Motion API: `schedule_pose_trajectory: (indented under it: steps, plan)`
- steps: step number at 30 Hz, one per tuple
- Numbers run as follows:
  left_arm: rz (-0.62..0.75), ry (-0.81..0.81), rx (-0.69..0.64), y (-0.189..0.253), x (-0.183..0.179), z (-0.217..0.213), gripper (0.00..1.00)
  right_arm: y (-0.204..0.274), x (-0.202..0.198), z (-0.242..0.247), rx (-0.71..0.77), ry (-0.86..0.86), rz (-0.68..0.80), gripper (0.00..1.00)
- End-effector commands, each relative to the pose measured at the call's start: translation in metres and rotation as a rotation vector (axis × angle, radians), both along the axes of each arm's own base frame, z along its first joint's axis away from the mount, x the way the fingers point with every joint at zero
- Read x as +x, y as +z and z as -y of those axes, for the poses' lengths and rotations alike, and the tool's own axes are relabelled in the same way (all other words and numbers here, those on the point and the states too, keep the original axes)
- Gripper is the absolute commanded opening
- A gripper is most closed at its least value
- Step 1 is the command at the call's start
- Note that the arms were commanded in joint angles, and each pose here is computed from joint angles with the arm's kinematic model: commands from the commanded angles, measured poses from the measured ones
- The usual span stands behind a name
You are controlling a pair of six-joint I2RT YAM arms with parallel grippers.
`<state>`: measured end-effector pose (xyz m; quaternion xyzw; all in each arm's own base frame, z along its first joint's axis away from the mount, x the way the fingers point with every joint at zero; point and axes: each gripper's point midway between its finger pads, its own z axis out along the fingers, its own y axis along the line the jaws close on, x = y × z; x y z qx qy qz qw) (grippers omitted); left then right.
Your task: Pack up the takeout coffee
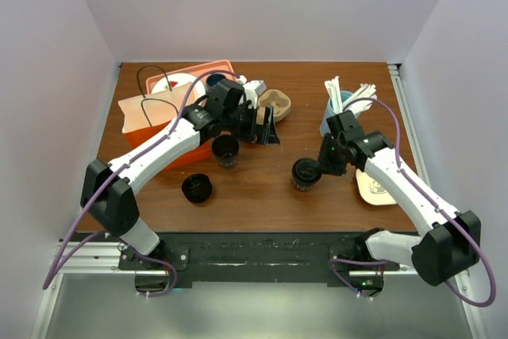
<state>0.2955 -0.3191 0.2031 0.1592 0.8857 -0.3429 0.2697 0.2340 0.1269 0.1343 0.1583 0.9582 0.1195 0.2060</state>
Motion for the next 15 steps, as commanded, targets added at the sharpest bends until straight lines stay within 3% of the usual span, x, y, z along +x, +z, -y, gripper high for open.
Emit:
schedule_pose_trajectory:
  steps: [1,11,15]
  plan:
    - [0.082,-0.055,-0.091,0.051,-0.004,0.009,1.0,0.01,0.017,0.005,-0.05,-0.044,0.063,0.34]
    - [0.144,-0.061,-0.131,0.089,-0.005,0.008,1.0,-0.002,0.02,-0.002,-0.082,-0.018,0.038,0.25]
    - [0.162,-0.051,-0.126,0.094,-0.004,0.005,0.99,-0.002,0.025,0.002,-0.116,-0.021,0.044,0.01]
